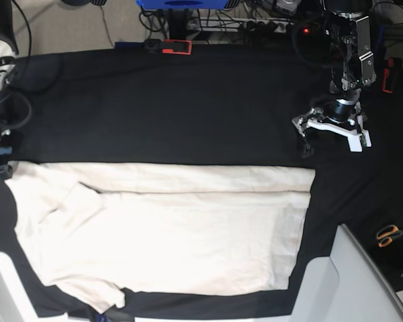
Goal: Fold the T-shirt properly
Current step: 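Open both grippers to release the folded edge and raise the left gripper, then lower the left gripper onto the folded shirt edge and grasp it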
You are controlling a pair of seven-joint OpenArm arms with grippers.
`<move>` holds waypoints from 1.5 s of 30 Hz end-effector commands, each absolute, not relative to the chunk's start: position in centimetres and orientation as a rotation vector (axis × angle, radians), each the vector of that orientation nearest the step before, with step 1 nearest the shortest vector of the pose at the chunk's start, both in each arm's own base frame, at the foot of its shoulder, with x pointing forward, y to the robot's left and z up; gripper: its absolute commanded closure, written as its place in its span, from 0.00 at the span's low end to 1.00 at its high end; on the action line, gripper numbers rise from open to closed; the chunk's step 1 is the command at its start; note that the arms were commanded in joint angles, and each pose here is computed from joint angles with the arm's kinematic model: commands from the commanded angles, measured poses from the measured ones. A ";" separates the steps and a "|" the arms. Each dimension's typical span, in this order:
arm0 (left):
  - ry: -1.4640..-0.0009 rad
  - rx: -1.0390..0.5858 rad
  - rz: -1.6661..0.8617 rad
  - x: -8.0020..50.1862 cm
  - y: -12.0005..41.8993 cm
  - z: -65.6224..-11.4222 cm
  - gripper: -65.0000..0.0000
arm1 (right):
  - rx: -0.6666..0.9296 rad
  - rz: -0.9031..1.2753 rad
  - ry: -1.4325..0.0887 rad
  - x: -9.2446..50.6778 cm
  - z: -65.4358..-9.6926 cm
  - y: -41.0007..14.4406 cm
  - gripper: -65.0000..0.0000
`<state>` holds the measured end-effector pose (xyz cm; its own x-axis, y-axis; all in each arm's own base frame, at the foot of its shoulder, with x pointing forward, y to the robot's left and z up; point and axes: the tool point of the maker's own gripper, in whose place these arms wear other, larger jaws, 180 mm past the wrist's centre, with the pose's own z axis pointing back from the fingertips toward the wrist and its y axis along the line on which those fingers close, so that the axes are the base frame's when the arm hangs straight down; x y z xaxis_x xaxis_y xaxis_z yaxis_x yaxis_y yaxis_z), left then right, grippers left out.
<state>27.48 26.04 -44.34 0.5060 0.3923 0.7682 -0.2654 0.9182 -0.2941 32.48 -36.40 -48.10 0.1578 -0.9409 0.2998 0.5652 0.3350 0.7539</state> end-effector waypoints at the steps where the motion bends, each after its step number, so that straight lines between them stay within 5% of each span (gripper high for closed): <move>1: -1.016 -0.139 0.391 28.4 26.6 -42.9 0.00 | 0.525 -1.142 -0.901 33.6 -46.5 -37.9 0.42; 12: -1.016 -0.139 0.391 28.4 26.6 -42.9 0.00 | 0.553 -1.138 -0.903 34.7 -46.4 -36.7 0.43; 18: -1.018 -0.139 0.391 28.5 26.6 -42.9 0.00 | 0.536 -1.042 -0.864 35.3 -46.5 -35.4 0.87; 23: -1.023 -0.134 0.386 29.0 27.0 -42.7 0.00 | 0.536 -1.038 -0.861 35.4 -46.6 -35.3 0.99; 45: -0.978 -0.194 0.518 33.8 26.5 -45.5 0.00 | 0.533 -1.030 -0.859 35.1 -46.7 -35.3 1.00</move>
<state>32.75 26.16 -46.69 0.4854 0.5006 0.7168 -0.3424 0.8632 -0.3709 34.00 -33.68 -48.45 0.2778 -0.9060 0.3194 0.5450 0.4225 0.7242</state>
